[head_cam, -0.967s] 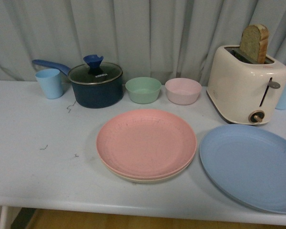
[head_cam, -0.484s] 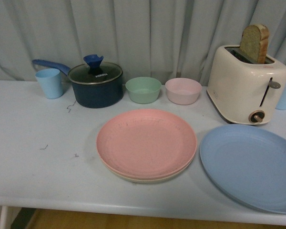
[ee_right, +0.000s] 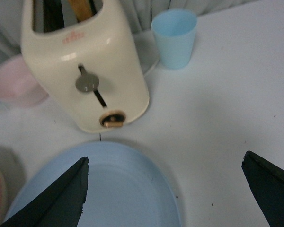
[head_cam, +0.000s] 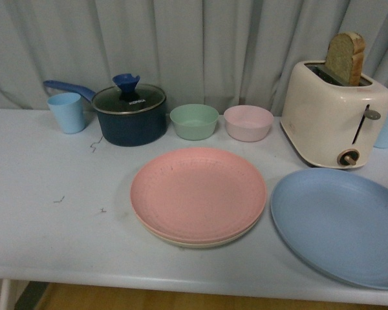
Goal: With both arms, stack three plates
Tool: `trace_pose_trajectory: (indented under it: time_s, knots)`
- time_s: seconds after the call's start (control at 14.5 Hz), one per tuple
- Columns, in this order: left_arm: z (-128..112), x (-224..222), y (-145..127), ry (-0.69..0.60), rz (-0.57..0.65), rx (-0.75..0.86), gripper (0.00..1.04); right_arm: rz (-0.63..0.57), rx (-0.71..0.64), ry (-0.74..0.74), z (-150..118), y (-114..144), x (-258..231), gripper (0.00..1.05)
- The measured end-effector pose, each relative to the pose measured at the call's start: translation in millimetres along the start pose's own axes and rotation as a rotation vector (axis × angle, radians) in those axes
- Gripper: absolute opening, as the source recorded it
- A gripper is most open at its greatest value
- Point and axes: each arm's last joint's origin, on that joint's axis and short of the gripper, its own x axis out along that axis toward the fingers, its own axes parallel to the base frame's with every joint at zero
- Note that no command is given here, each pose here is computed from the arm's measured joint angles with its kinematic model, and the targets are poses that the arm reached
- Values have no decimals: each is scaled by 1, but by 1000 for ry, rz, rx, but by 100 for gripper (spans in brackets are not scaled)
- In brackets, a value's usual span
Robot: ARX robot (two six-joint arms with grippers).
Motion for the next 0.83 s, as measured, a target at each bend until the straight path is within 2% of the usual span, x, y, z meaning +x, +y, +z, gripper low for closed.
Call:
trace_pose_trajectory:
  time_s: [0.07,0.28,0.83]
  knots:
    - [0,0,0,0,0,0,98,-21,-77,121,-14,14,25,98]
    - [0,0,0,0,0,0,98,-63,-132,369,-63,11,54,98]
    - [0,0,0,0,0,0,98,-52,-110,459,-92,0,71,98]
